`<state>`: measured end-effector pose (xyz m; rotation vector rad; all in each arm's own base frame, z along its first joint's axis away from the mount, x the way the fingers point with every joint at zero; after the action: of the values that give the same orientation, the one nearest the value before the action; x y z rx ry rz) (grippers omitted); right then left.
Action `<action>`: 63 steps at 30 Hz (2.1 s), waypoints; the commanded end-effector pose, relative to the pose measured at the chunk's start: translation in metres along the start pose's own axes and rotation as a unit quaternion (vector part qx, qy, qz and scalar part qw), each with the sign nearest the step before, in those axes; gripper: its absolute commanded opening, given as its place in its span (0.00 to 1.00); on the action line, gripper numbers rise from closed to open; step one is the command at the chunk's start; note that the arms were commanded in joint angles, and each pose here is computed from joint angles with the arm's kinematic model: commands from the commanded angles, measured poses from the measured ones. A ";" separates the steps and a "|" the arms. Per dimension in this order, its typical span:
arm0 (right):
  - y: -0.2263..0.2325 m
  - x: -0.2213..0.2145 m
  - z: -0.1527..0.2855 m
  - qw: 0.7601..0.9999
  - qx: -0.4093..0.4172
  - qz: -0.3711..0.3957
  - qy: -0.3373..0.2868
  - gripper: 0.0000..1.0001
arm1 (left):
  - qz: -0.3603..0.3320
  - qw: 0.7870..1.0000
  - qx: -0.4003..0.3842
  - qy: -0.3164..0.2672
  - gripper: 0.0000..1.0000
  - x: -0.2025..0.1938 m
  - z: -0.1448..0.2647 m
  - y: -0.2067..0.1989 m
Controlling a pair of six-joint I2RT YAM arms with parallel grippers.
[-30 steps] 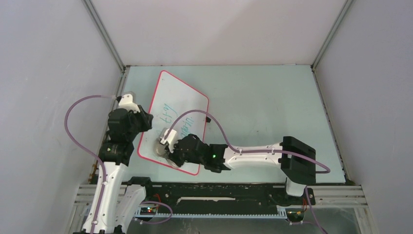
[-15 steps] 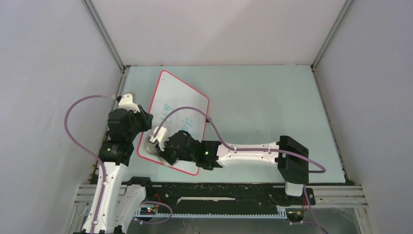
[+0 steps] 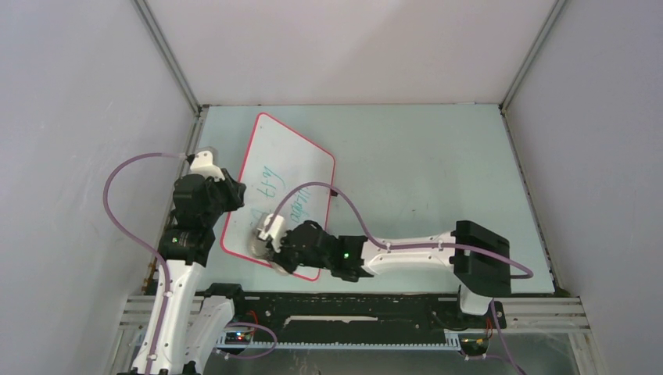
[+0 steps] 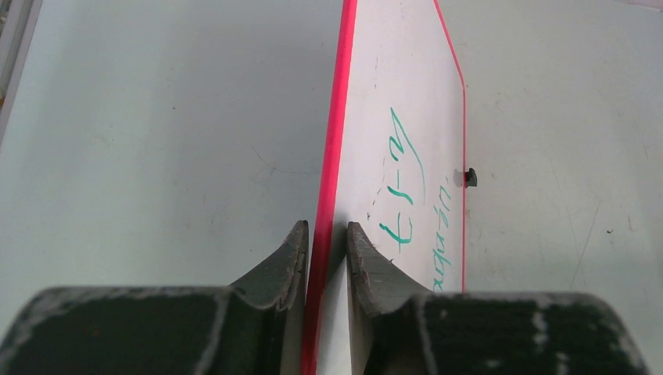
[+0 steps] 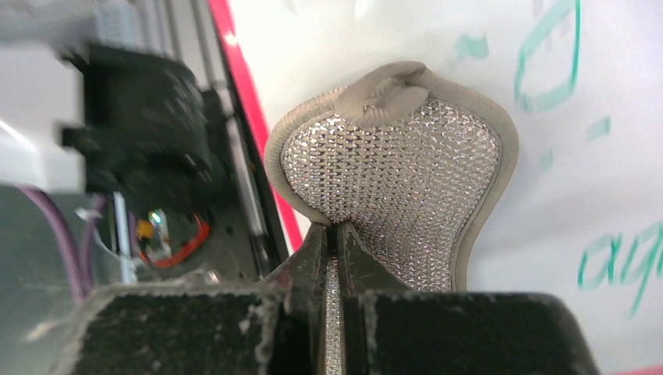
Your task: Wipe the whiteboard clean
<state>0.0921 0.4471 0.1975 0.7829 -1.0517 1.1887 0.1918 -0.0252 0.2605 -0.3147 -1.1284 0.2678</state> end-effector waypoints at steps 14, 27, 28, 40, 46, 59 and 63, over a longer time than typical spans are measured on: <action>0.012 0.005 -0.002 0.998 -0.051 0.040 0.008 0.00 | 0.001 0.998 0.055 0.021 0.00 -0.012 0.009 0.007; 0.001 0.035 -0.010 0.999 -0.006 0.002 -0.033 0.00 | -0.014 0.998 0.056 0.013 0.00 -0.014 0.007 0.008; -0.003 0.024 -0.008 1.000 -0.007 -0.009 -0.022 0.00 | -0.014 0.998 0.055 0.015 0.00 -0.015 0.006 0.008; -0.032 -0.086 0.028 0.988 -0.075 -0.093 0.099 0.00 | -0.015 0.999 0.039 0.020 0.00 -0.016 0.003 0.005; -0.033 -0.036 0.011 0.995 -0.040 -0.087 0.020 0.00 | -0.015 0.999 0.038 0.022 0.00 -0.016 0.002 0.005; -0.056 0.054 -0.038 0.996 -0.024 -0.077 -0.044 0.00 | -0.015 0.999 0.035 0.021 0.00 -0.017 0.003 0.005; -0.076 0.016 -0.032 0.990 -0.052 -0.132 -0.013 0.00 | -0.015 0.999 0.030 0.021 0.00 -0.017 0.003 0.004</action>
<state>0.1531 0.4746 0.2302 0.8387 -1.0213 0.9943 0.1868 -0.0251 0.2594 -0.2430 -1.1395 0.2732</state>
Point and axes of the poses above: each gripper's point midway between its finger pads, its own z axis back along the fingers, its own y axis along the line the jaws close on, x = y × z, the point moved 8 cm from there along z, back along the fingers, and after that the axes turned 8 degrees about z, right-handed, at the moved point
